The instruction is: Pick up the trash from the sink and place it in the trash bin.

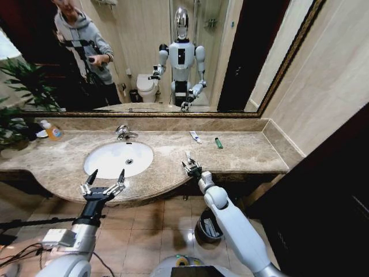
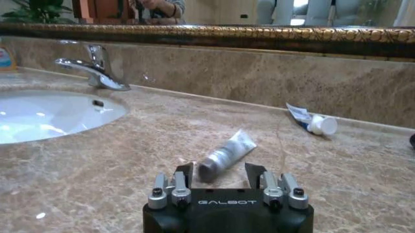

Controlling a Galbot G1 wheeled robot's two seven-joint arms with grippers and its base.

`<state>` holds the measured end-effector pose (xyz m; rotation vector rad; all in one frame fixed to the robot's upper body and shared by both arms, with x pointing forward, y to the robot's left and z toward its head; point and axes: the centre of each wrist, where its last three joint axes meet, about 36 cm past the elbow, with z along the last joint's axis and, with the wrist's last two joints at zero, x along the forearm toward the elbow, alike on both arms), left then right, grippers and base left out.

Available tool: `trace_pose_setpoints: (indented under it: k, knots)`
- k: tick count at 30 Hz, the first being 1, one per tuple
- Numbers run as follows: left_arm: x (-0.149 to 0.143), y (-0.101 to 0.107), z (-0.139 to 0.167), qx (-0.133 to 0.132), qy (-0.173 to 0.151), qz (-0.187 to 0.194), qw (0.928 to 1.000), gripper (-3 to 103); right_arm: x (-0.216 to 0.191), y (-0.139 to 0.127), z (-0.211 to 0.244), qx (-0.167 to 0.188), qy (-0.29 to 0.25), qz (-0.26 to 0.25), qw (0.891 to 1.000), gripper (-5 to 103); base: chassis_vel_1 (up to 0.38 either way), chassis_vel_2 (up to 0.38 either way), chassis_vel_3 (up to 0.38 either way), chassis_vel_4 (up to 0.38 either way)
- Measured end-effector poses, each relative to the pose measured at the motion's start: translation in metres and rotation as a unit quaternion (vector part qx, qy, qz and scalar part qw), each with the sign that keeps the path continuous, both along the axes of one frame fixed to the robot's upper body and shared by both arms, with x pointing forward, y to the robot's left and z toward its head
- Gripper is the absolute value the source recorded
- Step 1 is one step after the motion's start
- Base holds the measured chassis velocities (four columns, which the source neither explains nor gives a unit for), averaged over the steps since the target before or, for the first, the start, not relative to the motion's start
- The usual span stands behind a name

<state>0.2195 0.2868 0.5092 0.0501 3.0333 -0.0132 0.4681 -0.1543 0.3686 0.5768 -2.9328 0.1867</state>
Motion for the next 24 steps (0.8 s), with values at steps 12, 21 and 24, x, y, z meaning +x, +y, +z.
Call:
trace_pose_setpoints:
  k: [12,21,24]
  knots:
    - [0.0,0.0,0.0,0.0,0.0,0.0,1.0,100,0.004,-0.008,0.003,-0.001,-0.006,-0.01,1.0,16,0.0,0.0,0.0,0.0]
    - [0.0,0.0,0.0,0.0,0.0,0.0,1.0,100,0.001,-0.014,0.011,0.005,-0.015,-0.013,1.0,15,0.0,0.0,0.0,0.0]
    - [0.0,0.0,0.0,0.0,0.0,0.0,1.0,100,-0.007,-0.024,0.02,0.013,-0.022,-0.018,1.0,15,0.0,0.0,0.0,0.0]
